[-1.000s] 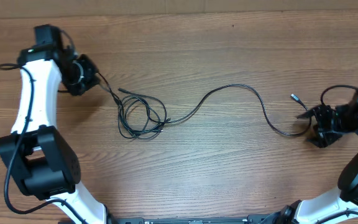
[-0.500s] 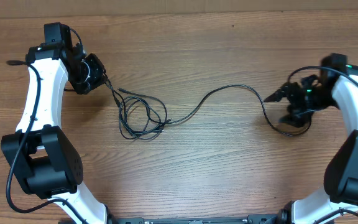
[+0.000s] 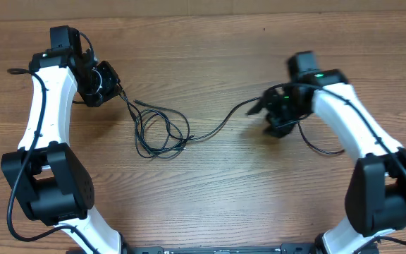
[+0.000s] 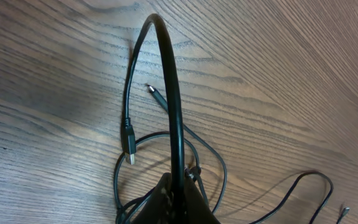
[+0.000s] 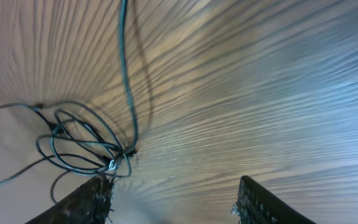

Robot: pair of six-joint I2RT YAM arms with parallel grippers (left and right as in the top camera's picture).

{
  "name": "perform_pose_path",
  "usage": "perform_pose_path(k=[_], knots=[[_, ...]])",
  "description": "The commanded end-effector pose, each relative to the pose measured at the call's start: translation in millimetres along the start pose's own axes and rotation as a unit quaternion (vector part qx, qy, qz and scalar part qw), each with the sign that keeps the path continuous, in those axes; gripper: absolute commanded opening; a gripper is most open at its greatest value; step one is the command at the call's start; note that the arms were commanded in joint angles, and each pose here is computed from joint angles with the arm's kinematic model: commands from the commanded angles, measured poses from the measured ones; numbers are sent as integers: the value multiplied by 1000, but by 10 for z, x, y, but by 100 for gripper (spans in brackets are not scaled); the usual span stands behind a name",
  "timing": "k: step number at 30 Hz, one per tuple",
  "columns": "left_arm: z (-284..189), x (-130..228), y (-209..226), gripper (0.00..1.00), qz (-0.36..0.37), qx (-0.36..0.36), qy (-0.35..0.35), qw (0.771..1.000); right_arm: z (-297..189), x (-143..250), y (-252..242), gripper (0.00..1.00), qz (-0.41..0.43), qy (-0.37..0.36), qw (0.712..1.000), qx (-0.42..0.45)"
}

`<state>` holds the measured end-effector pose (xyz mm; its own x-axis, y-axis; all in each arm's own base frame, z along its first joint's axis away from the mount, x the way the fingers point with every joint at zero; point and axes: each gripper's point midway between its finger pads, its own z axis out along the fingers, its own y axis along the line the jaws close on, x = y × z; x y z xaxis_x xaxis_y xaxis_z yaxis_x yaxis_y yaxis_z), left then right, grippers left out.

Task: Untangle cables
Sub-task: 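Move the right gripper left toward the cable loops near the left gripper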

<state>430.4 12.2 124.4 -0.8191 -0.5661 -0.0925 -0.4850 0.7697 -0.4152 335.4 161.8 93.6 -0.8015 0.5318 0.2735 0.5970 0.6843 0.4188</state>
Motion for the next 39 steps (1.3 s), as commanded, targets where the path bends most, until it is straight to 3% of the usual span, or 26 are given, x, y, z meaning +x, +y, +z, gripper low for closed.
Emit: perform_pose_path(k=[1, 13, 17, 27, 36, 39], knots=[[-36, 23, -28, 4, 12, 5, -1, 1000, 26, 55, 124, 63, 46, -42, 998, 11], [-35, 25, -31, 4, 12, 5, 0, 1000, 472, 440, 614, 50, -24, -61, 998, -12], [-35, 26, -31, 4, 12, 5, 0, 1000, 603, 503, 607, 50, -9, -73, 997, 3], [-20, 53, -67, 4, 17, 5, 2, 1000, 875, 525, 585, 61, 41, -97, 994, 20], [30, 141, -183, 4, 35, 3, 8, 999, 1139, 454, 544, 59, 40, -94, 994, 30], [49, 164, -207, 4, 42, -4, 7, 999, 1210, 435, 495, 54, 43, -92, 994, 39]])
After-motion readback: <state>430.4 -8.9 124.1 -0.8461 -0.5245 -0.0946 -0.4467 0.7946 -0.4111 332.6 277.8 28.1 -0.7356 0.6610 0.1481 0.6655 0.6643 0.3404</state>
